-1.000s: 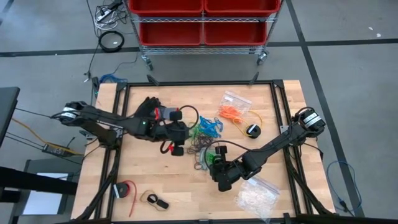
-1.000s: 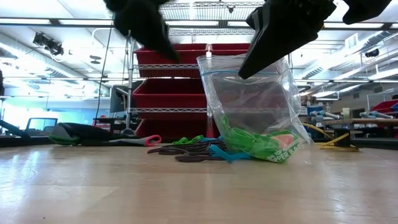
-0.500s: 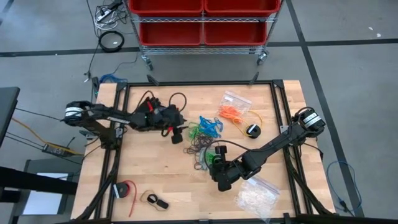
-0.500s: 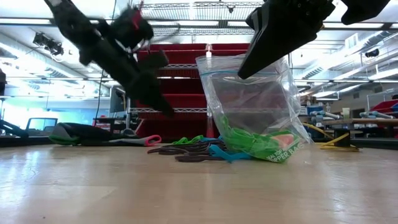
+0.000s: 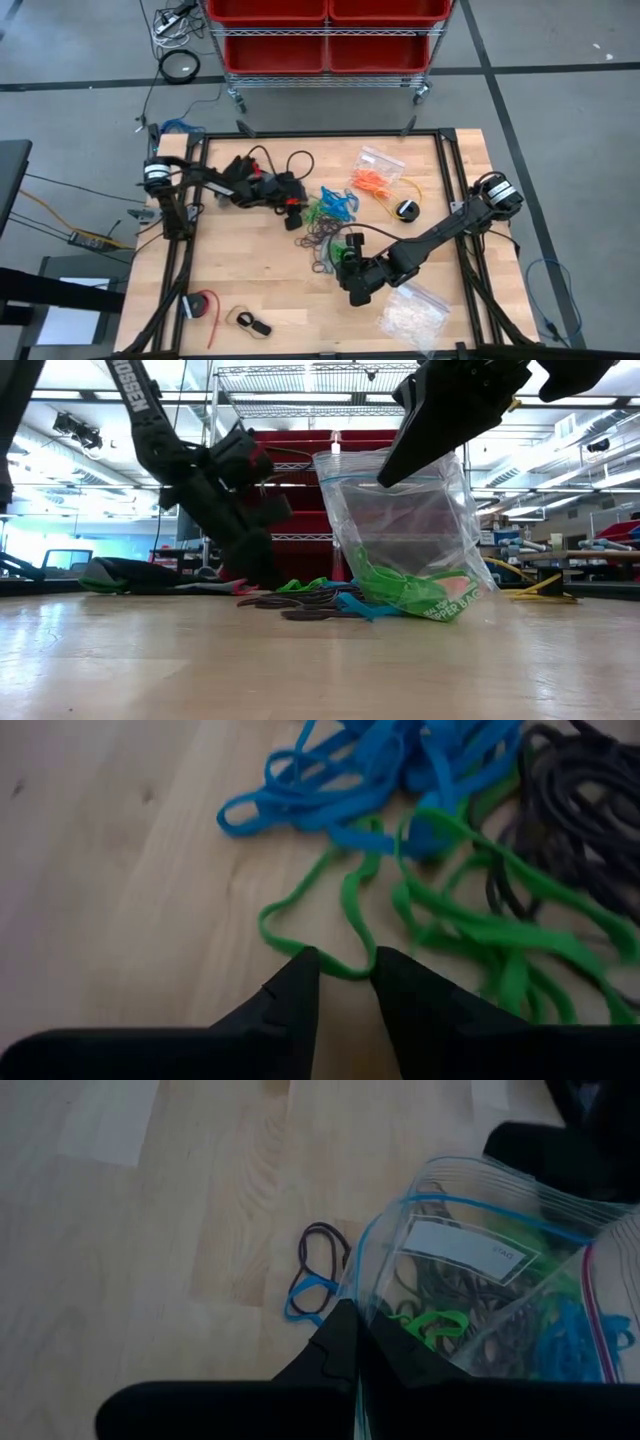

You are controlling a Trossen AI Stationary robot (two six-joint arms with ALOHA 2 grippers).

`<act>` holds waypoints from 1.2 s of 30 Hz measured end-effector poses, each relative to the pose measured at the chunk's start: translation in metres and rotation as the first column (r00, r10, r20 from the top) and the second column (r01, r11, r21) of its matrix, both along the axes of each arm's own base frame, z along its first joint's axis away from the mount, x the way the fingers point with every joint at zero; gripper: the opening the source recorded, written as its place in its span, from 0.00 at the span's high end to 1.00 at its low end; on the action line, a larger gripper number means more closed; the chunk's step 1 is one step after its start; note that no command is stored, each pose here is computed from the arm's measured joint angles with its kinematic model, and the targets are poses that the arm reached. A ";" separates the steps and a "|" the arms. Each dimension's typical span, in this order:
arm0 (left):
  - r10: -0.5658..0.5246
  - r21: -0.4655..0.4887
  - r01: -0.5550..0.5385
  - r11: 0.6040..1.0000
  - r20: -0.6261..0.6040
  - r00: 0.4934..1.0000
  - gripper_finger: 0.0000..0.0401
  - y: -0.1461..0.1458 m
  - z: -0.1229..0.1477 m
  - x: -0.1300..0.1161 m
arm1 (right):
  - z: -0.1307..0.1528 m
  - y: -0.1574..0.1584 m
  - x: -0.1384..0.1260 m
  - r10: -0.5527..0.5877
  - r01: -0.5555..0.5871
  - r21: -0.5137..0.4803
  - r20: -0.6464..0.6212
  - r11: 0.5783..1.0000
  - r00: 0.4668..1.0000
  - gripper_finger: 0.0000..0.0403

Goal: Sort rubber bands
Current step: Put the green rubber band into the transparent zip bag

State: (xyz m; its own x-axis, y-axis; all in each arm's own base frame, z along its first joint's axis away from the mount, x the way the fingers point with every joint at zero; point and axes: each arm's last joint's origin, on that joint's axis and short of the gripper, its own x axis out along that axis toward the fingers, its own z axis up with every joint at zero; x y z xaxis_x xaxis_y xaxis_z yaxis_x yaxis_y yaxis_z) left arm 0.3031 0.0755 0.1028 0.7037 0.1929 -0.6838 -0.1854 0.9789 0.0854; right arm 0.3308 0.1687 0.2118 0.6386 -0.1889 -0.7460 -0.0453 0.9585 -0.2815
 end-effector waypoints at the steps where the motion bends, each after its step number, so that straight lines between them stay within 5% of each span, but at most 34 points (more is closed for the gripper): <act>1: 0.002 0.004 -0.002 1.000 0.003 1.000 0.72 0.001 -0.001 0.003 | 0.000 0.000 0.000 0.000 0.000 -0.001 -0.001 1.000 1.000 1.00; 4: -0.010 0.020 0.010 1.000 -0.020 1.000 0.77 0.004 0.000 0.009 | 0.000 0.000 0.000 0.000 0.000 0.001 0.001 1.000 1.000 1.00; 8: -0.029 0.004 0.029 1.000 -0.055 0.998 0.96 0.005 0.001 0.009 | 0.000 0.000 0.000 -0.001 0.001 0.001 0.002 1.000 1.000 1.00; 18: -0.029 0.030 0.033 0.999 -0.127 0.991 0.99 0.001 0.039 -0.015 | 0.000 0.000 0.000 0.000 0.000 0.001 0.000 1.000 1.000 1.00; 27: -0.089 0.078 0.084 0.993 0.069 0.994 1.00 -0.023 0.113 -0.039 | 0.000 0.000 0.000 -0.001 0.001 0.001 0.002 1.000 1.000 1.00; 36: -0.245 0.050 0.241 0.969 0.271 0.931 1.00 -0.070 0.158 -0.044 | 0.000 0.000 0.000 0.006 -0.006 0.012 -0.005 1.000 1.000 1.00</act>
State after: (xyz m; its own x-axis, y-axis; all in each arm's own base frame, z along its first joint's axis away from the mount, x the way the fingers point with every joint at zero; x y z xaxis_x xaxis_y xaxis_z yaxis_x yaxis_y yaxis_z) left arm 0.2593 0.0056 0.2611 0.8896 0.0019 -0.4568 0.0396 0.9959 0.0812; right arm 0.3311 0.1687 0.2117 0.6362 -0.1760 -0.7512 -0.0525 0.9615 -0.2698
